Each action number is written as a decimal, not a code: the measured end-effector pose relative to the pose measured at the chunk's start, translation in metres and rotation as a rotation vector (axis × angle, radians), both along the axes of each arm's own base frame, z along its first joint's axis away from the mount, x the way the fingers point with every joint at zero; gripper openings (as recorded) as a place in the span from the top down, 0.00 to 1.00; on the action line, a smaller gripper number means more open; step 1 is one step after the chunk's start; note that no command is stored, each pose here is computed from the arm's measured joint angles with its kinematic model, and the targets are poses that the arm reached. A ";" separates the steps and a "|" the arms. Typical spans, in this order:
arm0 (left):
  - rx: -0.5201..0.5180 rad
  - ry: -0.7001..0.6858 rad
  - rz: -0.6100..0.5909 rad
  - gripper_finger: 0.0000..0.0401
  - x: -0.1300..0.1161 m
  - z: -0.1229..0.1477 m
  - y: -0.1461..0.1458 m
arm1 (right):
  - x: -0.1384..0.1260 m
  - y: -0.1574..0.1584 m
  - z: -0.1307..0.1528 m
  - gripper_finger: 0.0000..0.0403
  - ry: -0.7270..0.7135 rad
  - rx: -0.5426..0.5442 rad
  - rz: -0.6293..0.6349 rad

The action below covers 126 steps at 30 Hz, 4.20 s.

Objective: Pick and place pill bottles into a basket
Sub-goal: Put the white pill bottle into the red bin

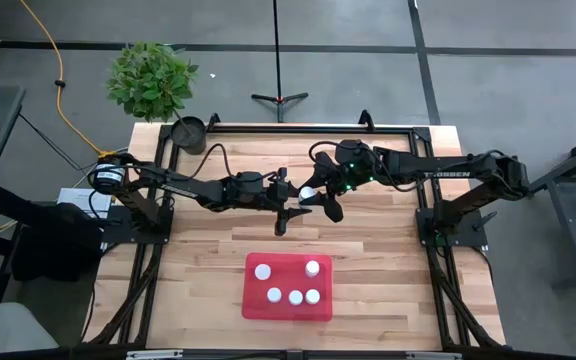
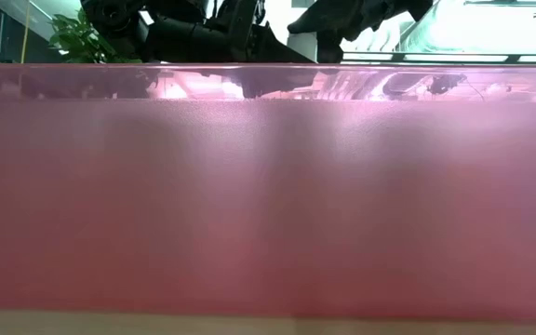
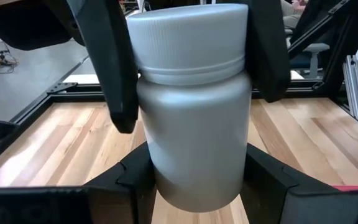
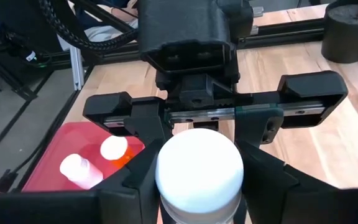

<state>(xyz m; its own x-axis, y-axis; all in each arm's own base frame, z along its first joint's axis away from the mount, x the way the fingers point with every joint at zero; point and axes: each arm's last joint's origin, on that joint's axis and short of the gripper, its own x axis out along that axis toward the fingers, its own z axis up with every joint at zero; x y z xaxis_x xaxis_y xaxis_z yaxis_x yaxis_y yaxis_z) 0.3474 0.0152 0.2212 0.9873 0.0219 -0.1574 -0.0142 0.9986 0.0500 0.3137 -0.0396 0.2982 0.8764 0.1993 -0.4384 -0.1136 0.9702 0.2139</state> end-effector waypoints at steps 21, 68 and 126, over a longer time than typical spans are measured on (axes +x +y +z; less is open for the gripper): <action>-0.017 0.000 0.013 0.43 0.000 0.000 0.000 | 0.000 0.000 0.000 0.65 0.003 -0.003 0.002; -0.262 -0.010 0.115 0.08 0.000 -0.001 0.002 | -0.002 -0.003 0.001 0.65 -0.009 -0.015 0.018; -0.270 -0.045 0.003 0.12 -0.157 0.085 0.029 | -0.010 0.007 0.095 0.65 -0.030 -0.192 0.067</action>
